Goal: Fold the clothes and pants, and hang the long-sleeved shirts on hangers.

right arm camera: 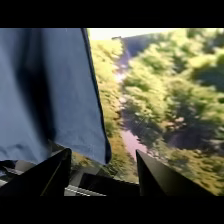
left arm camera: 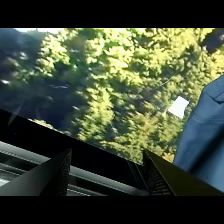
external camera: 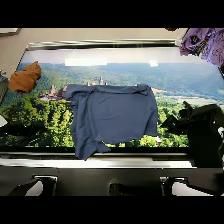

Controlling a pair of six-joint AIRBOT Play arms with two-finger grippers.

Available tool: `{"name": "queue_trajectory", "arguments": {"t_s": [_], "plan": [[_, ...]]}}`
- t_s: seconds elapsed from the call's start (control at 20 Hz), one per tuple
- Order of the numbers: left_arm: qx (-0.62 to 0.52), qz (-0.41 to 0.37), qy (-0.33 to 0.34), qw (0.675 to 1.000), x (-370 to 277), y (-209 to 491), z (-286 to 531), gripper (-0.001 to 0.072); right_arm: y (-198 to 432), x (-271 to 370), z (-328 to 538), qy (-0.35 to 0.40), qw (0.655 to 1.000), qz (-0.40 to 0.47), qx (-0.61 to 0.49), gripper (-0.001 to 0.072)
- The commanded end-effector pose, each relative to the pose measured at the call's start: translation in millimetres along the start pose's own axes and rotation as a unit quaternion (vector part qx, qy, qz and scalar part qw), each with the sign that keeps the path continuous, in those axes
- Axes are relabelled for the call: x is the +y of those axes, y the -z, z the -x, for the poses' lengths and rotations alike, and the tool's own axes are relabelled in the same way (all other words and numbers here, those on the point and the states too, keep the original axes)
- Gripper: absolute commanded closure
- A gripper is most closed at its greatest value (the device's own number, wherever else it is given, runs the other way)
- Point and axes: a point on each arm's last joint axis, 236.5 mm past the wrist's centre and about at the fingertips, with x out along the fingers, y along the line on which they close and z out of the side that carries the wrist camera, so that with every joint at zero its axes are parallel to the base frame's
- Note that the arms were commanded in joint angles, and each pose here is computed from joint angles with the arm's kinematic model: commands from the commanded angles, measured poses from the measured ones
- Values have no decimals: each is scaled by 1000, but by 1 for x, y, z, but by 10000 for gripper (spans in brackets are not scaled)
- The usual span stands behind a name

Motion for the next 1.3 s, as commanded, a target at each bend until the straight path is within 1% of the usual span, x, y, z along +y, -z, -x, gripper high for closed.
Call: {"name": "queue_trajectory", "arguments": {"t_s": [0.0, 0.15, 0.3, 0.35, 0.4, 0.45, 0.55, 0.65, 0.8, 0.9, 1.0, 1.25], "plan": [[26, 21, 29, 999, -12, 15, -2, 200, 14, -1, -22, -27, 999, -26, 1, 244], [40, 17, 79, 996, -35, 21, -1, 199, 19, 6, -32, -55, 998, -31, 0, 244], [42, -1, 89, 995, -38, 23, -2, 198, 29, 13, -52, -42, 999, -12, 22, 245], [43, -1, 88, 995, -37, 24, -3, 198, 31, 16, -60, -38, 999, -4, 31, 289], [46, -4, 88, 995, -36, 26, -5, 198, 30, 17, -64, -32, 999, 3, 27, 520], [52, -7, 91, 995, -36, 30, -7, 197, 25, 18, -64, -29, 999, 7, 17, 678], [71, -16, 127, 989, -46, 46, -19, 198, 18, 19, -58, -24, 1000, 13, -5, 682], [89, -2, 164, 982, -55, 65, -36, 198, 15, 25, -49, -22, 999, 26, -22, 682], [108, 37, 186, 976, -53, 90, -63, 198, 12, 34, -35, -24, 998, 38, -45, 682], [115, 44, 204, 971, -55, 101, -70, 199, 11, 38, -28, -25, 997, 45, -56, 682], [124, 50, 208, 969, -55, 109, -74, 199, 11, 41, -25, -26, 997, 44, -60, 682], [149, 17, 199, 969, -68, 128, -88, 200, 14, 44, -23, -29, 997, 39, -58, 682]]}}
